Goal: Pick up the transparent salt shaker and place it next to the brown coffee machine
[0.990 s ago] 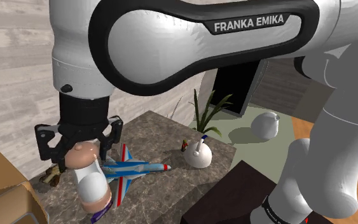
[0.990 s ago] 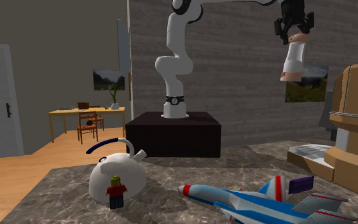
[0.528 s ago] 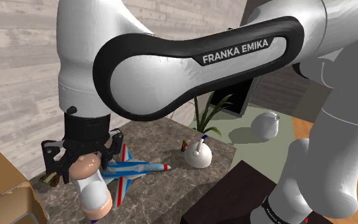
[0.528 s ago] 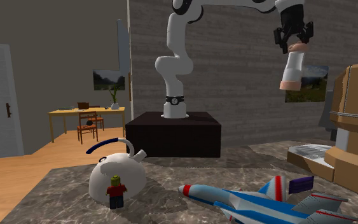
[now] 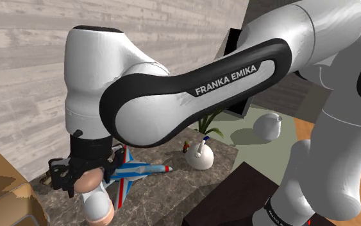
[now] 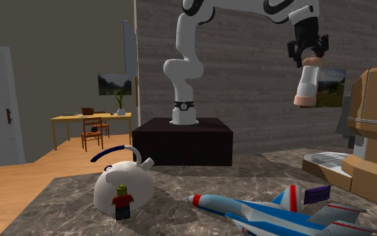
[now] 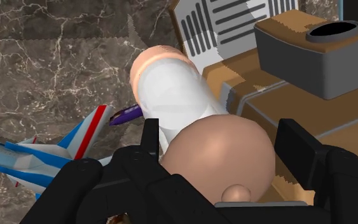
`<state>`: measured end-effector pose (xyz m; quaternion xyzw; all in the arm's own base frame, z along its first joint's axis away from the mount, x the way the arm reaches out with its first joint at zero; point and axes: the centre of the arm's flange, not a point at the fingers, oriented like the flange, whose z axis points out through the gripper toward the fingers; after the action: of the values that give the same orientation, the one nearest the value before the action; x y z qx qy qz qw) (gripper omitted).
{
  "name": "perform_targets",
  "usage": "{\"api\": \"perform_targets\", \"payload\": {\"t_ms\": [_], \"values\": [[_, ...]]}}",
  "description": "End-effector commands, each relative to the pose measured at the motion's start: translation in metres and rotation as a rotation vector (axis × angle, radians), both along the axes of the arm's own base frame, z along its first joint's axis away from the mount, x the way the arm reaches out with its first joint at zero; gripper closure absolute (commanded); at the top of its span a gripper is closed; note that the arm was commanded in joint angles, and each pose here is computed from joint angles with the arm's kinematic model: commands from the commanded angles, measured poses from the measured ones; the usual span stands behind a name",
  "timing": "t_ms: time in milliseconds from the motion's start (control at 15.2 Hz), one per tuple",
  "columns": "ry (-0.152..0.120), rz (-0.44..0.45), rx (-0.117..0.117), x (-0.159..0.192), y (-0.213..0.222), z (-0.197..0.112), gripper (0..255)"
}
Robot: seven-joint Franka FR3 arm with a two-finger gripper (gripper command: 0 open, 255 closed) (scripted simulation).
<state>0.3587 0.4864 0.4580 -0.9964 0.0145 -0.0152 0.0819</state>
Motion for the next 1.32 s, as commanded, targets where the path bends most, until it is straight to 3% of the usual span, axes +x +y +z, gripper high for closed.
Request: {"api": "perform_targets", "payload": {"t_ms": [0, 1254], "values": [[0.000, 0.000, 0.001, 0.001, 0.000, -0.011, 255], [0.000, 0.000, 0.001, 0.001, 0.000, -0.112, 255]]}}
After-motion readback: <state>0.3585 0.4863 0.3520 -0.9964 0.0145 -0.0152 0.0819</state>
